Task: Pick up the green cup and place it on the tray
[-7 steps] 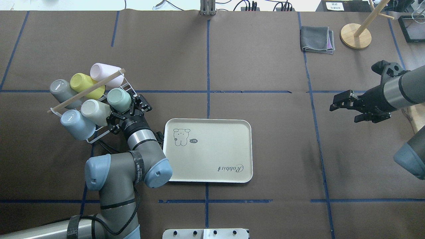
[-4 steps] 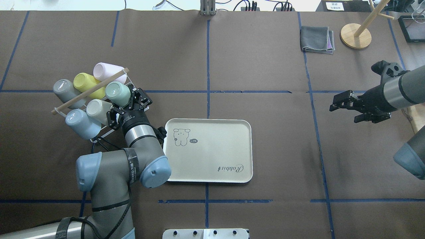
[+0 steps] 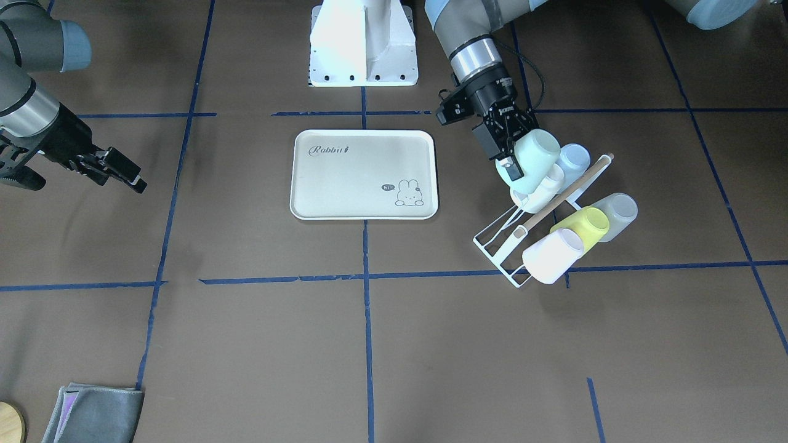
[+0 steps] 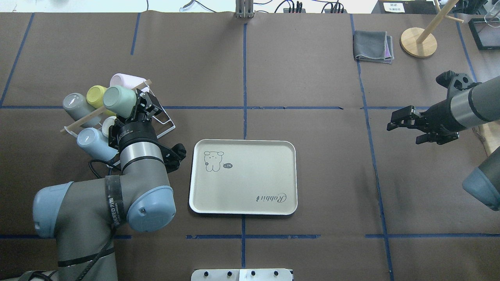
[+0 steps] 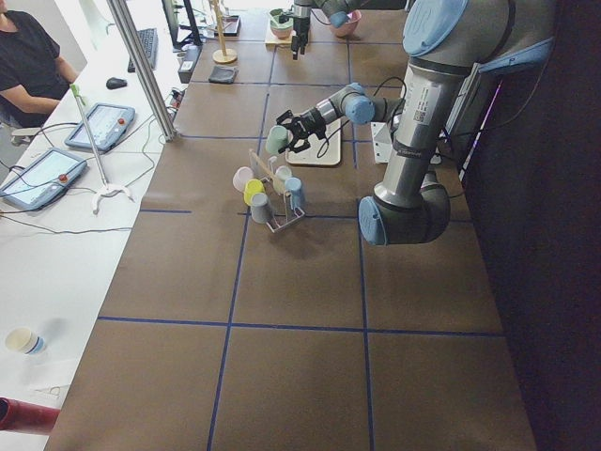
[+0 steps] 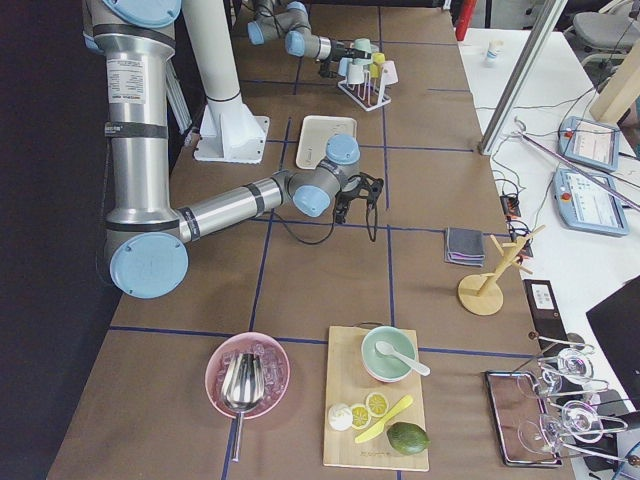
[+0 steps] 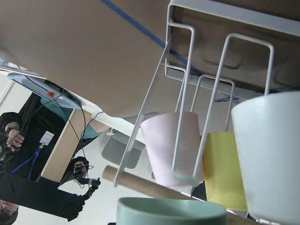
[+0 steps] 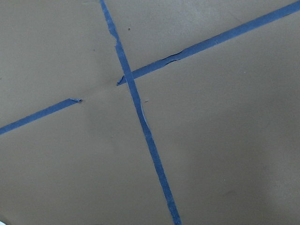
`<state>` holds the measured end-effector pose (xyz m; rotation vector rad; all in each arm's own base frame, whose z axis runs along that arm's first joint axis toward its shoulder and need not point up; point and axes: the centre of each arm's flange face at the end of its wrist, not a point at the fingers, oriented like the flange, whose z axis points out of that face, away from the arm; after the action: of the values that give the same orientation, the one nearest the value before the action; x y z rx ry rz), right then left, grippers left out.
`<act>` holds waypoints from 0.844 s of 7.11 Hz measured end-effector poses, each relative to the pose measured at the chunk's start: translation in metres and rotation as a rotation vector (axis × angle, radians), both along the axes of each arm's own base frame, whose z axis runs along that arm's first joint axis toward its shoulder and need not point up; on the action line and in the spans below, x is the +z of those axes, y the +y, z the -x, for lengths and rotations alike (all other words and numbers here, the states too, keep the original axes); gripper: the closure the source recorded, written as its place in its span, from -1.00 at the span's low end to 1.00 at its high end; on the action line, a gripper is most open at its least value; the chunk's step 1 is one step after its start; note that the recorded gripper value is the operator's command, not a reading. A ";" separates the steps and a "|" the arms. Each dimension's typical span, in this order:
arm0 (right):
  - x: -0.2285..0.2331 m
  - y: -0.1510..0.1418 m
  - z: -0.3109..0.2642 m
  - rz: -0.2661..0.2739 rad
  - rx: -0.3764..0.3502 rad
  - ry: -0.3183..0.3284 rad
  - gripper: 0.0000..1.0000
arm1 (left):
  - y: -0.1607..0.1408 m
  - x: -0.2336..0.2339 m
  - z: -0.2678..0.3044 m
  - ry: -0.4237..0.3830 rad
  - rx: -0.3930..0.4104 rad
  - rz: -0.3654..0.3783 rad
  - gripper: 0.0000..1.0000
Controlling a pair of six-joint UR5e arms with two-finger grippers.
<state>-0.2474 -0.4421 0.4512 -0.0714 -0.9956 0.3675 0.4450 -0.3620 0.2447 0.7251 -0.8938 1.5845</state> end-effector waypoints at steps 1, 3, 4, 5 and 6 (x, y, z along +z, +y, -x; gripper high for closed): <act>0.000 0.000 0.000 0.000 0.001 0.000 -1.00 | 0.008 -0.016 0.011 0.116 -0.009 0.022 -0.43; 0.001 -0.002 -0.006 0.001 0.011 0.001 -1.00 | 0.023 -0.042 0.018 0.485 -0.072 0.118 -0.42; 0.002 -0.005 -0.013 0.003 0.024 -0.001 -1.00 | 0.028 -0.054 0.016 0.713 -0.118 0.163 -0.38; 0.002 -0.010 -0.027 0.006 0.045 -0.006 -1.00 | 0.030 -0.063 0.011 0.945 -0.169 0.215 -0.34; 0.003 -0.015 -0.044 0.008 0.068 -0.012 -1.00 | 0.032 -0.070 0.002 1.175 -0.223 0.272 -0.29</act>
<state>-0.2033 -0.4573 0.4542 -0.0476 -1.0103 0.4337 0.4431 -0.3305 0.1751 1.1057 0.1109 0.8011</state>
